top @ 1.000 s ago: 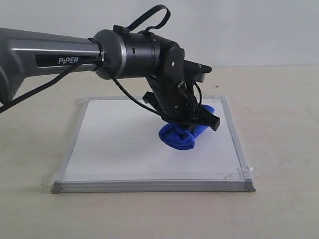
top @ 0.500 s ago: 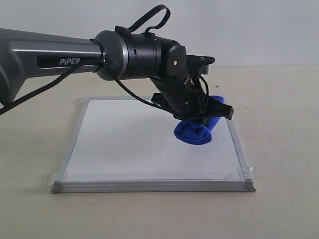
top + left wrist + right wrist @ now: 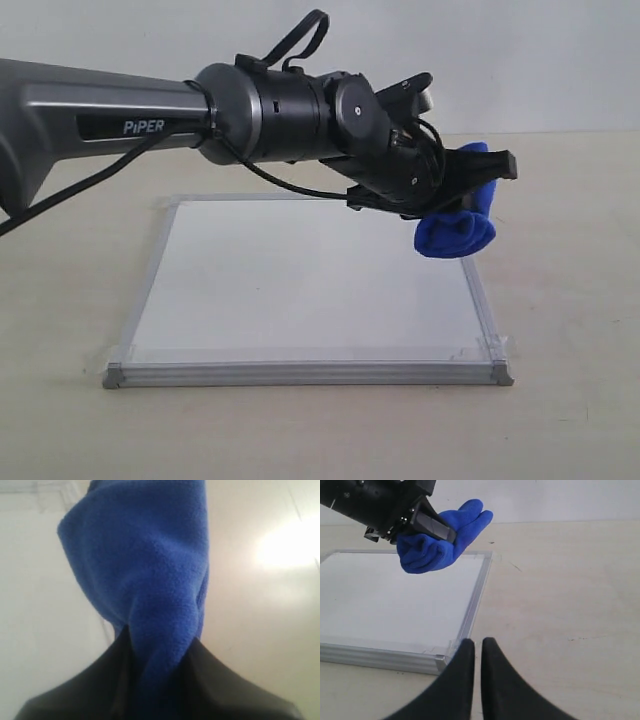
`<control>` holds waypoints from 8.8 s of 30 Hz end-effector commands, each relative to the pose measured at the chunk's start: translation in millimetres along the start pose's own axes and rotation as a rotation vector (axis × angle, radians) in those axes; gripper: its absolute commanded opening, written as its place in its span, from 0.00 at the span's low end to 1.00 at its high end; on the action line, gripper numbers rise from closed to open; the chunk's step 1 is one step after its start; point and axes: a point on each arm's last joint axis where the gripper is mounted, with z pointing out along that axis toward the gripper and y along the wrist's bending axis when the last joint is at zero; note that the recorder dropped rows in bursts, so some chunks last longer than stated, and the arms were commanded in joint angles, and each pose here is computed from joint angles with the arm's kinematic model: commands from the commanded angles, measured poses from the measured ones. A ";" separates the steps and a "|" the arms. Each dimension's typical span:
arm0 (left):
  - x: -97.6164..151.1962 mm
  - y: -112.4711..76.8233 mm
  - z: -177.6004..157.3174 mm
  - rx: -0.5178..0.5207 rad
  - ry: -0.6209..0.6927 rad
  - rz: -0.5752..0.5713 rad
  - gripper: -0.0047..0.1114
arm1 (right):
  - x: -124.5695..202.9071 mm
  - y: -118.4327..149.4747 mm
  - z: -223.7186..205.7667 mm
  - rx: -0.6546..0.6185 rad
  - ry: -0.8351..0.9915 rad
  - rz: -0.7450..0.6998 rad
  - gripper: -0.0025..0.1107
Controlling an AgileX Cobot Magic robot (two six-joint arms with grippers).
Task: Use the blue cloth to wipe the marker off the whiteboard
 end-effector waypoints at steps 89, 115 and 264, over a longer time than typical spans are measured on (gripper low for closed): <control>20.8 32.2 -40.9 -0.167 -0.050 -0.015 0.08 | -1.1 -0.1 -0.4 0.002 -0.013 0.002 0.03; 166.2 90.9 -238.1 0.060 -0.420 0.015 0.08 | -1.3 -0.1 -0.4 0.002 -0.014 0.002 0.03; 265.4 173.3 -355.9 -0.596 -0.807 0.169 0.08 | -1.5 0.0 -0.4 0.001 -0.017 0.002 0.03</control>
